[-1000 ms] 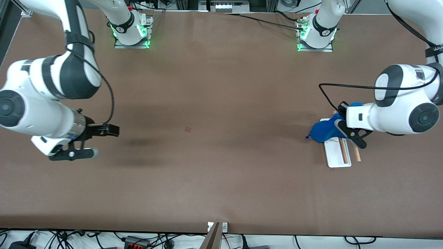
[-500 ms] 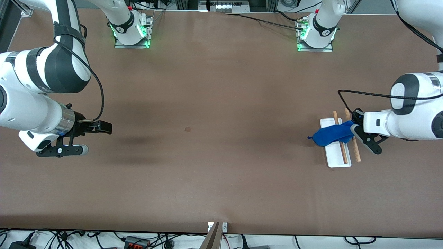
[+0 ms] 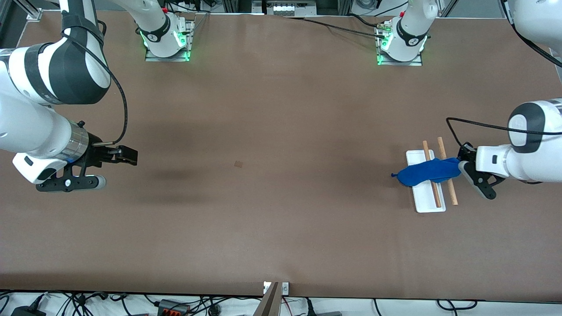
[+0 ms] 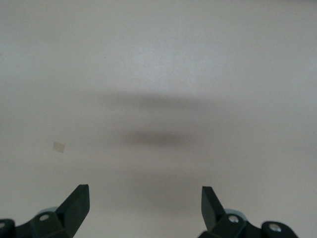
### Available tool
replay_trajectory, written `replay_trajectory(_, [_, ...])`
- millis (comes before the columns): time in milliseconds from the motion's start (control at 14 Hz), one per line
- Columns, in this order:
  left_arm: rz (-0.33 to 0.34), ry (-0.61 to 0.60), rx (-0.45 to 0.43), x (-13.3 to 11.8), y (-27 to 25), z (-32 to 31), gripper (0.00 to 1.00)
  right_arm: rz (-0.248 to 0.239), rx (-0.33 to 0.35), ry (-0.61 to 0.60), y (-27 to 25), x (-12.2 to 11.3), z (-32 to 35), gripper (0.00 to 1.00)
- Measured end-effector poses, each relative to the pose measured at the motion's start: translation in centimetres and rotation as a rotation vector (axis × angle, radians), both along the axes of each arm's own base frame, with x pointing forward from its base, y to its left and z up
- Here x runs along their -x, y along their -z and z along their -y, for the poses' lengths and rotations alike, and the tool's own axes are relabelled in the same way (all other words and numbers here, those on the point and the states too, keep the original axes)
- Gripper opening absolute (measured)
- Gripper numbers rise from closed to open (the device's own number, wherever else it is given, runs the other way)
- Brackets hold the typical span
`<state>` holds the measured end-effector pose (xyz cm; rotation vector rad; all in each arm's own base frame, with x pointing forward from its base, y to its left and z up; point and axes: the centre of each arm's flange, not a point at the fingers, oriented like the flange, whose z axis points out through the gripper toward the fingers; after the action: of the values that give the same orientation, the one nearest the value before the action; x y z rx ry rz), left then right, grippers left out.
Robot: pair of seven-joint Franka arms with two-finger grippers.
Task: Pass towel and hang on rack
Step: 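Lower the towel onto the wooden dowels with the left gripper, then open the left gripper over the rack while the right gripper retracts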
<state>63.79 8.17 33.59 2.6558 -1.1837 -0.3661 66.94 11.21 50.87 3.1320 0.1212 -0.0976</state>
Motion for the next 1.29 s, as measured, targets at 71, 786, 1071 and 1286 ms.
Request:
replay_trajectory(71, [0.010,0.007,0.005,-0.1,0.4,-0.9,0.04,0.001,0.001,-0.004,0.1,0.0,-0.2,1.00])
replay_trajectory(786, [0.020,0.021,0.019,-0.5,3.1,-2.2,0.23,0.044,-0.021,0.107,-3.7,1.0,8.2,1.00])
replay_trajectory(1071, [0.024,0.015,0.043,-0.3,3.3,-3.1,0.45,0.062,-0.049,0.149,-6.5,3.0,12.4,1.00])
replay_trajectory(1286, [0.044,0.056,0.120,-0.2,3.6,-4.1,0.75,0.043,0.013,0.136,-6.9,3.9,13.0,1.00])
